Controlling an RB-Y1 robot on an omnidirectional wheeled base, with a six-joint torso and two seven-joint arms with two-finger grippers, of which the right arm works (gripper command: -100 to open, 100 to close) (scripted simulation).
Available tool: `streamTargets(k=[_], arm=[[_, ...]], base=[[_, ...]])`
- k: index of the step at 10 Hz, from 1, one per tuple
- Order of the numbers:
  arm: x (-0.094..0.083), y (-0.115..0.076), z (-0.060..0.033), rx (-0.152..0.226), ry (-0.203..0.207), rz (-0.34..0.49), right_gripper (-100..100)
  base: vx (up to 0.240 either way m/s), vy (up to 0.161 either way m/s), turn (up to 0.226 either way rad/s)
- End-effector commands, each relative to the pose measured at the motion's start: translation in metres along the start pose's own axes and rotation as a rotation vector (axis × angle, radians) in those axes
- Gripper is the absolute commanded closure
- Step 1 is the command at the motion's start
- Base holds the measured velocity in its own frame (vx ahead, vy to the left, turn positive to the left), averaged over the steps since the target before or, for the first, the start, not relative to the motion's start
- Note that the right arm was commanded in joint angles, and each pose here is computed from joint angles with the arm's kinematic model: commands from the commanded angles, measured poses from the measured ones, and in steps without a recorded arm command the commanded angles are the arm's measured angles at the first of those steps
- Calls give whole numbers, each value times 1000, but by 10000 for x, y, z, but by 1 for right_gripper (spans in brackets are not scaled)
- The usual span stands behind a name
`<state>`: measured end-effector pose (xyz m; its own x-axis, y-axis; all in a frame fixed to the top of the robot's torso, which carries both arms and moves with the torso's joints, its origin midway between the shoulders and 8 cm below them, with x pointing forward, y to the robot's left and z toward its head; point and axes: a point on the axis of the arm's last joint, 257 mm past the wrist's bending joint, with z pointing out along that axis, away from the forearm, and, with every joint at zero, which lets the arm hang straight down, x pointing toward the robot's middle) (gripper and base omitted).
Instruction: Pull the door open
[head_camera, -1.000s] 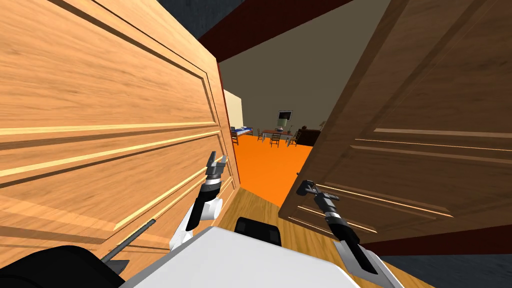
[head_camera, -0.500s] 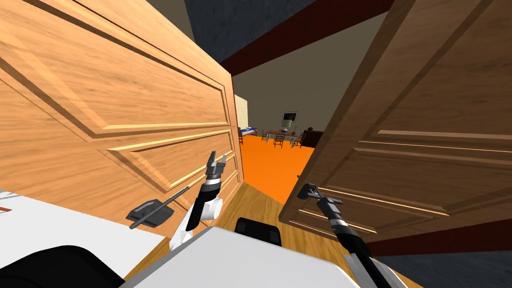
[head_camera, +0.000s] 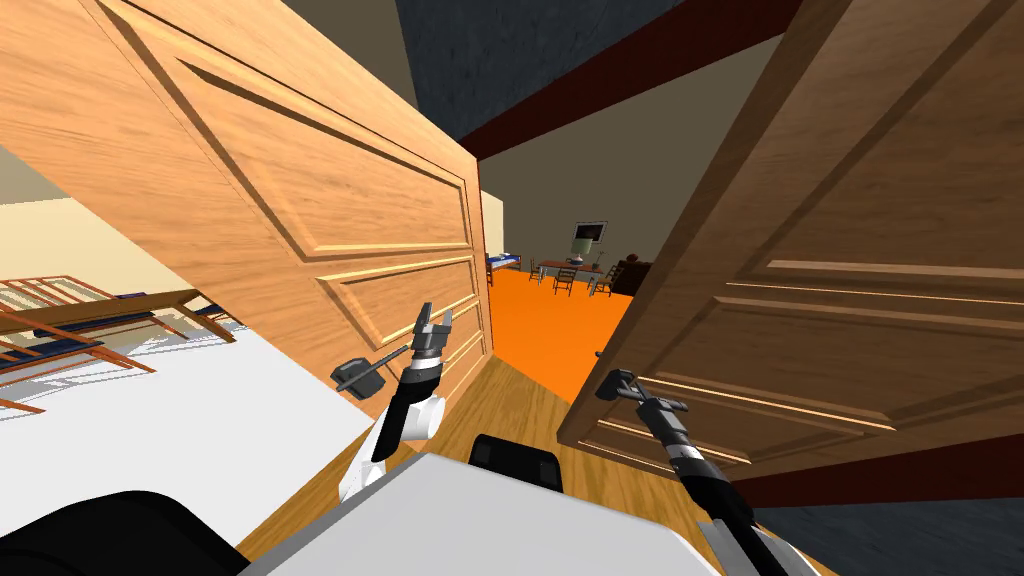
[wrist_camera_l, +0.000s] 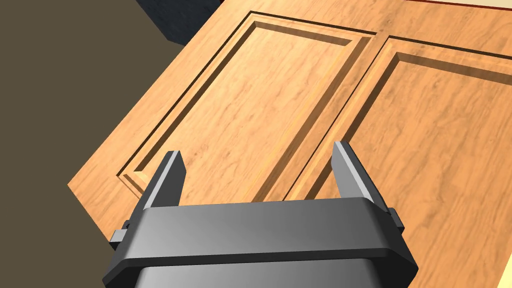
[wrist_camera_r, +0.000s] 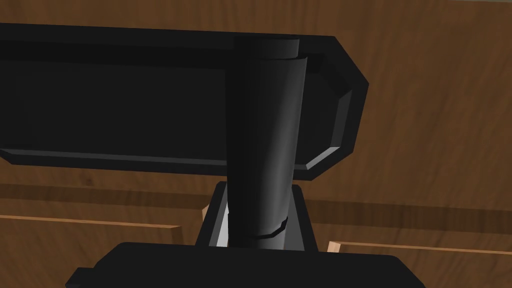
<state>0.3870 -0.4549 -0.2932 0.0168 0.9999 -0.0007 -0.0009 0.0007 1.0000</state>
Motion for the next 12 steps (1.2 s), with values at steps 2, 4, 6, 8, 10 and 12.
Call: streamTargets(k=[2,4,6,8,10,12], arm=[[-1,-6,-84,1,25,0,100],[0,1,-150,1,49,0,100],[3,6,-205,1,69,1,100],[24,-28,-239,6,82,2,100],[11,-22,-278,4,97,1,100],[-4,-13,-321,3,114,1,100]], base=[[-208,-63,129],[-251,-80,168],[-230,-76,116],[-140,-23,100],[-204,-101,155],[-235,-78,155]])
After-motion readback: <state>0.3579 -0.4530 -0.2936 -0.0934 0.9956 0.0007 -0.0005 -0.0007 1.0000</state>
